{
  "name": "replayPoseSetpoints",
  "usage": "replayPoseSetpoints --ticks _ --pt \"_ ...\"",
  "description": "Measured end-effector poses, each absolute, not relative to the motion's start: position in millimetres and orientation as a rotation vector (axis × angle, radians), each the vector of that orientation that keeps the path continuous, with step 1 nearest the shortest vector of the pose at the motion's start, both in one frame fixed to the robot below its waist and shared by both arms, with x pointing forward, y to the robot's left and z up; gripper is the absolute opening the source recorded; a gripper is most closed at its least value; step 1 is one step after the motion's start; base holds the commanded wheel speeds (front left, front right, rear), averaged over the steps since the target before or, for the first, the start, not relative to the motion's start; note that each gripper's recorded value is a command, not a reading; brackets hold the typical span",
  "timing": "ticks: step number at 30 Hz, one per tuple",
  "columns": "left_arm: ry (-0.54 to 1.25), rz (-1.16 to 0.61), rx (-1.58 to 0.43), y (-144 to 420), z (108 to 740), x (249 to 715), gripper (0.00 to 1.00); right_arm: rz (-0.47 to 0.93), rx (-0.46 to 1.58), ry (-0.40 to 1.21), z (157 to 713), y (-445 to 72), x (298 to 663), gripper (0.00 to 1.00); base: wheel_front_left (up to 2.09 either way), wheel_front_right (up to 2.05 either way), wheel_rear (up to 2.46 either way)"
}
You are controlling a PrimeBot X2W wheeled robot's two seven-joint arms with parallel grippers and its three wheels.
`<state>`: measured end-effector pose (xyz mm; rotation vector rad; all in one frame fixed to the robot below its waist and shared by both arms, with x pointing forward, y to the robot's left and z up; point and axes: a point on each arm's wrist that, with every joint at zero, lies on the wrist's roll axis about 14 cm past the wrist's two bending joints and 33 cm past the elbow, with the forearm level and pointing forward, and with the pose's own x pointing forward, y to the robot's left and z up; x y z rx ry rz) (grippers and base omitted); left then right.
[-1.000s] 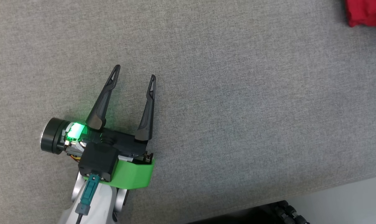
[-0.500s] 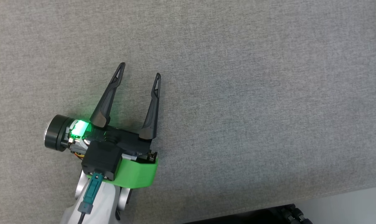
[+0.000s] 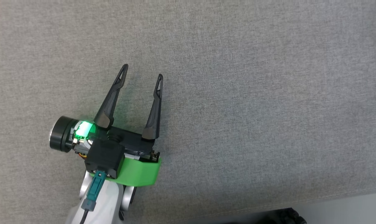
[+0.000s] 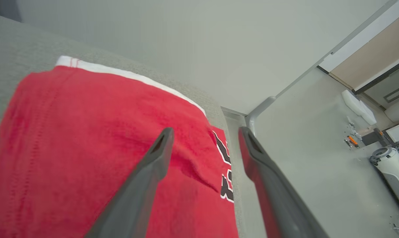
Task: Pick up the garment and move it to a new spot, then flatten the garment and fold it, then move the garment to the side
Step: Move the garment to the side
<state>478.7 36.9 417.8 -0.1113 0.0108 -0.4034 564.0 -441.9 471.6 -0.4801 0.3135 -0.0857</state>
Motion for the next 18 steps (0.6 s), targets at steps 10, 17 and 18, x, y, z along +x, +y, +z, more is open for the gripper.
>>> replayPoseSetpoints --ticks 10,17,18 --pt "-0.028 -0.348 -0.124 48 455 457 1.0 0.048 -0.247 0.24 454 -351 542 1.0 0.0 0.0 0.0" --pt "-0.046 -0.266 -0.146 67 479 434 1.0 0.143 -0.09 0.084 481 -275 519 1.0 0.0 0.0 0.0" --pt "-0.045 -0.243 -0.141 73 480 431 1.0 0.153 -0.066 0.055 487 -263 515 1.0 0.0 0.0 0.0"
